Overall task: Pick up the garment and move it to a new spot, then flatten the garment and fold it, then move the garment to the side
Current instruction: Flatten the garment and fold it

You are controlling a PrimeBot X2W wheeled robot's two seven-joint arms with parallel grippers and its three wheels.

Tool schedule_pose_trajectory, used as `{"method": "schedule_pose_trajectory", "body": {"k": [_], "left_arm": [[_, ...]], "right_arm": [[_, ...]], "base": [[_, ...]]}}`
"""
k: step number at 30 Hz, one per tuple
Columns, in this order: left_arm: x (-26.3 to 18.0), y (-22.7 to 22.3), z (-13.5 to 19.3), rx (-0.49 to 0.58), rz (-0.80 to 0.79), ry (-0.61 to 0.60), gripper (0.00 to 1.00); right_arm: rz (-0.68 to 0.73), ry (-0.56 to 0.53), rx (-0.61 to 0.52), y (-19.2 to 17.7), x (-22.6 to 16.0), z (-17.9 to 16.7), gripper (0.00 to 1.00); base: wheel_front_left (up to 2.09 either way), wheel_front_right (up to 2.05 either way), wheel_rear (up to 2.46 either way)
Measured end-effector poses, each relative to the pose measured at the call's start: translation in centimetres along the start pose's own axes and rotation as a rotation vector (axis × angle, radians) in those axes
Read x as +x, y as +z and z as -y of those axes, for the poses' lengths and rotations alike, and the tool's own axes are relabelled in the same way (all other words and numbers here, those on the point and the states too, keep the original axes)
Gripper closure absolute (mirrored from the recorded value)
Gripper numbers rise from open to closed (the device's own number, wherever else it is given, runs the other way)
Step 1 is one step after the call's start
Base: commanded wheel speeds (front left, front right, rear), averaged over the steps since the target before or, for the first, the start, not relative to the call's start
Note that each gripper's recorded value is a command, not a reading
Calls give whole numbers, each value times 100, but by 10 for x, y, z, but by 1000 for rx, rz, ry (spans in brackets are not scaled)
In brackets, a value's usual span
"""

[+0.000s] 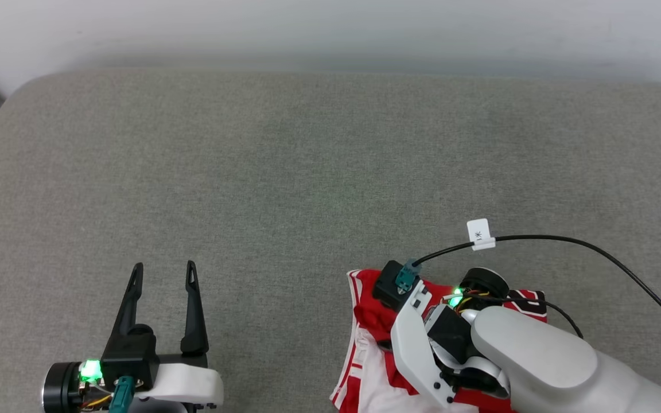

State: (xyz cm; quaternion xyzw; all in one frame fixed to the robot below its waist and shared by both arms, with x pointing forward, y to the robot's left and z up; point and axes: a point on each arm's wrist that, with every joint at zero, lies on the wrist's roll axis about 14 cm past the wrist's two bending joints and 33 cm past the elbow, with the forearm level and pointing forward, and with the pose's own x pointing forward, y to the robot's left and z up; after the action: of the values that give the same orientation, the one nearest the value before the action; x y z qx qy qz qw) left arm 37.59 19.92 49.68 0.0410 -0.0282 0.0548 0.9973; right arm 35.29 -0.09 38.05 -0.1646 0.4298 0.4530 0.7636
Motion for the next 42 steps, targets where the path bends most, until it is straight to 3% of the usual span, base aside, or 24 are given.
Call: {"method": "schedule_pose_trajectory", "body": {"k": [1, 4, 9, 14, 18, 24, 29, 35, 42], "left_arm": [[-1, 1, 0, -1, 2, -1, 0], [-3, 4, 1, -3, 10, -5, 0], [-8, 14, 0, -5, 38, -5, 0], [-11, 21, 5, -4, 61, -23, 0], [-14, 25, 12, -7, 73, -43, 0], [-18, 30, 18, -10, 87, -65, 0], [-18, 34, 22, -14, 101, -78, 0], [-18, 35, 24, -25, 103, -95, 0], [-23, 35, 23, -40, 100, -103, 0]], "right_arm": [[25, -4, 1, 4, -2, 0, 1], [125, -40, -30, 23, -16, 9, 0], [409, -155, -109, 72, -68, 34, 0], [783, -404, -170, 115, -158, 87, 0], [998, -601, -131, 103, -213, 118, 0], [1082, -847, -68, 56, -256, 135, 0], [1163, -988, 27, 24, -280, 124, 0], [1175, -1053, 162, -15, -276, 105, 0], [1160, -1054, 274, -43, -263, 86, 0]], "base": [[0, 0, 0], [0, 0, 0], [0, 0, 0], [0, 0, 0], [0, 0, 0], [0, 0, 0], [0, 0, 0], [0, 0, 0], [0, 0, 0]]}}
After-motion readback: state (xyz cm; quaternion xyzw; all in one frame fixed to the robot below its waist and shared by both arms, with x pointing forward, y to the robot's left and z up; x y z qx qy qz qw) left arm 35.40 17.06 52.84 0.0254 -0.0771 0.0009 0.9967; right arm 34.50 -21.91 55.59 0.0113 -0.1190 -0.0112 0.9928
